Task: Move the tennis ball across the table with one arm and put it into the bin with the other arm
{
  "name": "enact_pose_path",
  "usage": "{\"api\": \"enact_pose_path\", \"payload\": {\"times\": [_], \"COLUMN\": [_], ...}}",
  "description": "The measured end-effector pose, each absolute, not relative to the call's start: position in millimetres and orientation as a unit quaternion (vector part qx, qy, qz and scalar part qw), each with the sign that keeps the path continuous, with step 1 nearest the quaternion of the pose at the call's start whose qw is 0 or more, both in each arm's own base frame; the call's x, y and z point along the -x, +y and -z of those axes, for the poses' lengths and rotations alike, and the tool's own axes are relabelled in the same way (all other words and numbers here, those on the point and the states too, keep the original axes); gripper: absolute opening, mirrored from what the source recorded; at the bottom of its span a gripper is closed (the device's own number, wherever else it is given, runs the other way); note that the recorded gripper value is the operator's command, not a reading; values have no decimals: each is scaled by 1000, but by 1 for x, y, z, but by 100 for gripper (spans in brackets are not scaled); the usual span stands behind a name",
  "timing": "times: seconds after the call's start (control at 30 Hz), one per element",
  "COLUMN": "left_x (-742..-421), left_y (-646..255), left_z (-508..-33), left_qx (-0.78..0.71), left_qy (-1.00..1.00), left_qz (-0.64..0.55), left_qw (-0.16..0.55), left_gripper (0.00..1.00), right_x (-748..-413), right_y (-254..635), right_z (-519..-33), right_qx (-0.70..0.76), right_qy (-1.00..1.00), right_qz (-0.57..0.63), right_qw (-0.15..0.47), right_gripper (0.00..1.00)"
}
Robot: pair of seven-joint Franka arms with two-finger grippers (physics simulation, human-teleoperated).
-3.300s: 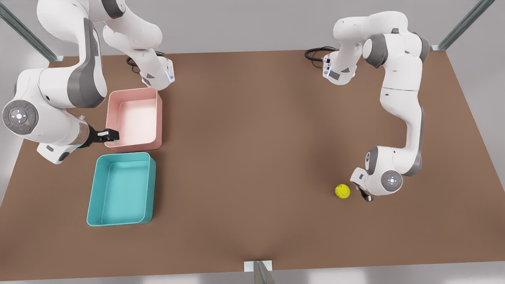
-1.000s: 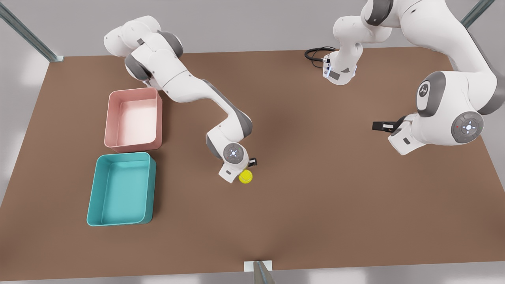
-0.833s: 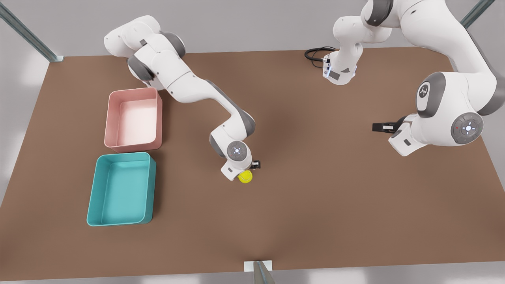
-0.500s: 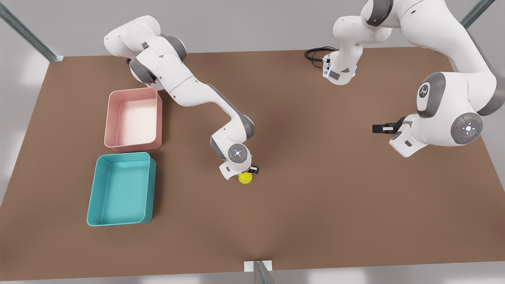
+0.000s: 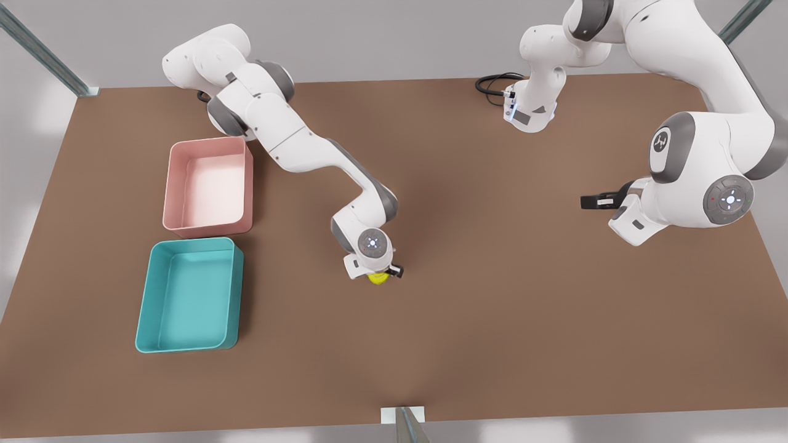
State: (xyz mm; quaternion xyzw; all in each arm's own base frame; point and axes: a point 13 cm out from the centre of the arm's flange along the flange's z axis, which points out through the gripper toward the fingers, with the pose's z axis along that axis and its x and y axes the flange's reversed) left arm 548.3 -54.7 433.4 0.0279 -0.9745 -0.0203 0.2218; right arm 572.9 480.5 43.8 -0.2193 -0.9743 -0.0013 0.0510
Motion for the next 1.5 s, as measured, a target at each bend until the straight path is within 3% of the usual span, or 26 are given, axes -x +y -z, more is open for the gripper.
{"api": "enact_pose_path", "payload": {"times": [0.17, 0.2, 0.27, 0.3, 0.47, 0.6, 0.8, 0.93, 0.97, 1.0, 1.2, 1.27, 1.4, 1.5], "left_x": [-548, -548, -548, -548, -548, -548, -548, -547, -547, -547, -546, -546, -546, -546], "left_y": [-55, -55, -55, -55, -55, -55, -57, -58, -59, -59, -60, -60, -61, -62], "left_z": [-433, -433, -433, -433, -433, -433, -433, -433, -433, -432, -431, -431, -431, -431], "left_qx": [-33, -34, -35, -36, -39, -40, -41, -41, -41, -41, -41, -41, -41, -41], "left_qy": [-974, -974, -974, -974, -974, -974, -974, -973, -973, -973, -973, -973, -973, -973], "left_qz": [21, 22, 22, 22, 23, 23, 24, 24, 24, 24, 25, 25, 26, 26], "left_qw": [222, 222, 222, 222, 222, 222, 223, 224, 225, 225, 226, 226, 227, 227], "left_gripper": [100, 100, 100, 100, 100, 100, 100, 100, 100, 100, 100, 100, 100, 100], "right_x": [-576, -577, -578, -578, -586, -631, -691, -685, -680, -677, -676, -666, -623, -589], "right_y": [478, 477, 478, 479, 480, 414, 142, -35, -56, -68, -51, -19, 15, 5], "right_z": [-36, -35, -35, -36, -48, -111, -198, -201, -199, -197, -208, -269, -438, -473], "right_qx": [235, 237, 241, 243, 255, 287, 306, 280, 263, 243, 115, 78, 33, 20], "right_qy": [-971, -970, -970, -969, -966, -957, -947, -947, -950, -954, -979, -985, -996, -996], "right_qz": [1, 1, 2, 3, 15, 16, -69, -130, -139, -144, -128, -113, -74, -68], "right_qw": [46, 45, 44, 43, 38, 42, 64, 90, 96, 101, 112, 104, 45, 52], "right_gripper": [100, 94, 67, 60, 60, 59, 59, 59, 70, 100, 100, 100, 100, 100]}}
